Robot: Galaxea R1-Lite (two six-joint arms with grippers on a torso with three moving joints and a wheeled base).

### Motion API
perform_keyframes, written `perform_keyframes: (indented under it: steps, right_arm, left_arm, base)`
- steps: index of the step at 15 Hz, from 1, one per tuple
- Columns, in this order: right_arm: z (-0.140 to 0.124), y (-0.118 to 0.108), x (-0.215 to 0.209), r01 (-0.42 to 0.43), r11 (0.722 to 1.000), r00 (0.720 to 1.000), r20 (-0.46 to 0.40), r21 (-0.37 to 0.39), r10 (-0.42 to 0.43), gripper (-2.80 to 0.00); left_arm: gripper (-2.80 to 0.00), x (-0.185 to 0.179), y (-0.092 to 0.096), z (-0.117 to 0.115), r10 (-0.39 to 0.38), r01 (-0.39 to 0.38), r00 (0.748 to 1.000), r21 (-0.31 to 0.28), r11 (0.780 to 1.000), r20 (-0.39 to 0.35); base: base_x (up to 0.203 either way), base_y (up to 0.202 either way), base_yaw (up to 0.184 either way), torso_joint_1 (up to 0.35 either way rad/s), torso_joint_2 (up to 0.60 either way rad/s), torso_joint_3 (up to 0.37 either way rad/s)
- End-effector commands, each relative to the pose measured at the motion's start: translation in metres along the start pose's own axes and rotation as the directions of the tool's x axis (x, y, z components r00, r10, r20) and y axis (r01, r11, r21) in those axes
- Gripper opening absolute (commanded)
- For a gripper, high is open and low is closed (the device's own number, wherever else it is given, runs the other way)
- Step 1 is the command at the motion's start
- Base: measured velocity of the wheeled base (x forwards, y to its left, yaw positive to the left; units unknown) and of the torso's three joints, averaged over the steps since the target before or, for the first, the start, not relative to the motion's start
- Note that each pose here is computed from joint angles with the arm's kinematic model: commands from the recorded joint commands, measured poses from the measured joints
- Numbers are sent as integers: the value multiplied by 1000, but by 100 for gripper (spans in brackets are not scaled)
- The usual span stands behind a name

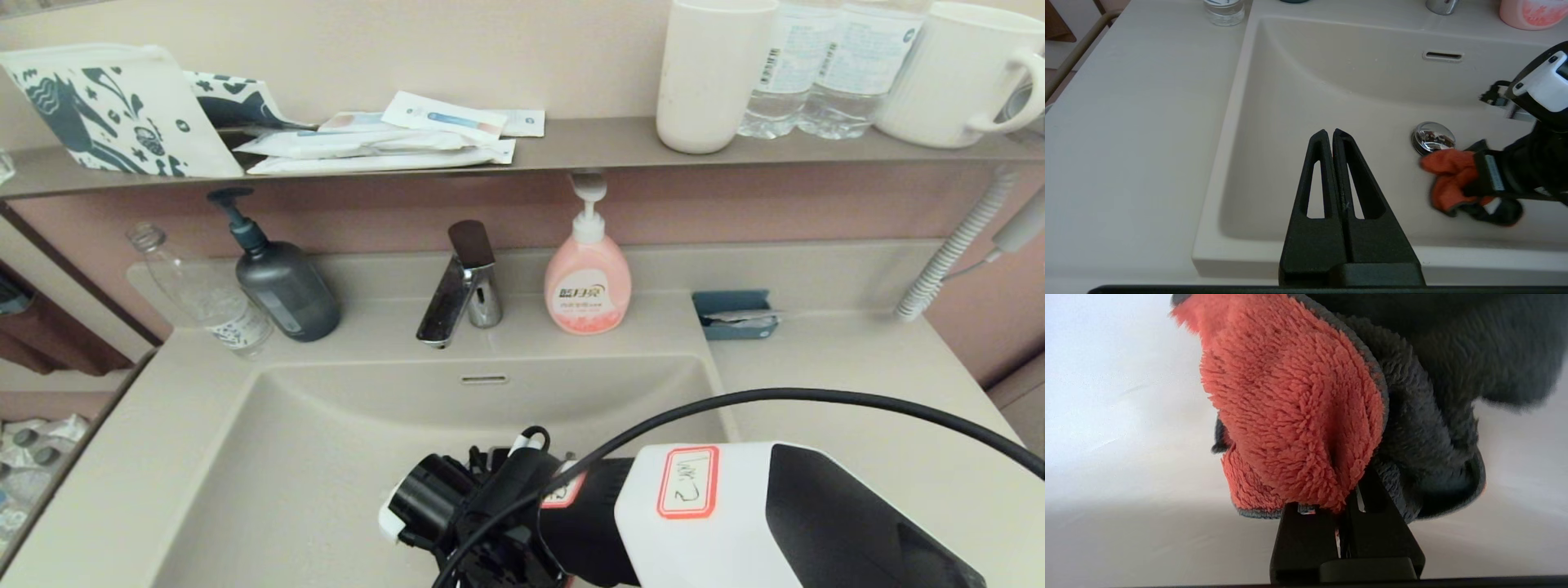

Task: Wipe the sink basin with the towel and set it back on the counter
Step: Wipe the sink

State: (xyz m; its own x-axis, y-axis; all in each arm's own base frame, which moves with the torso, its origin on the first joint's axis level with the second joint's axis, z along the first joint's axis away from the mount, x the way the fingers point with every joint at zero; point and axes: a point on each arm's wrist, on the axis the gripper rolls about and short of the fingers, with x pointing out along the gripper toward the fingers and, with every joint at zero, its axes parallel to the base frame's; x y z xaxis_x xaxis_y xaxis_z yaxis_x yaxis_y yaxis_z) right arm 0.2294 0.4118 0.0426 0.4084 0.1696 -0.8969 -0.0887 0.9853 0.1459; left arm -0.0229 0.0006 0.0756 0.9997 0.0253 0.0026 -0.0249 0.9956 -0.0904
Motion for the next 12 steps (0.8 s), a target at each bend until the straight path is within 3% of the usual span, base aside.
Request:
perform_keyframes:
  steps: [1, 5, 12]
  right_arm:
    - [-4, 9, 2, -59, 998, 998, 8, -5, 59, -280]
    - [-2, 25, 6, -215, 977, 976, 27, -18, 215, -280]
    - [1, 40, 29, -336, 933, 927, 132, -127, 352, -280]
  left_arm:
    - [-280, 0, 0, 0, 1, -1, 1000, -1, 1000, 0]
    - [-280, 0, 0, 0, 1, -1, 1000, 0, 1000, -1]
    - [-280, 0, 0, 0, 1, -1, 1000, -2, 1000, -1]
  base:
    - [0, 0, 0, 0, 0, 0]
    - [0, 0, 0, 0, 0, 0]
    - [0, 0, 0, 0, 0, 0]
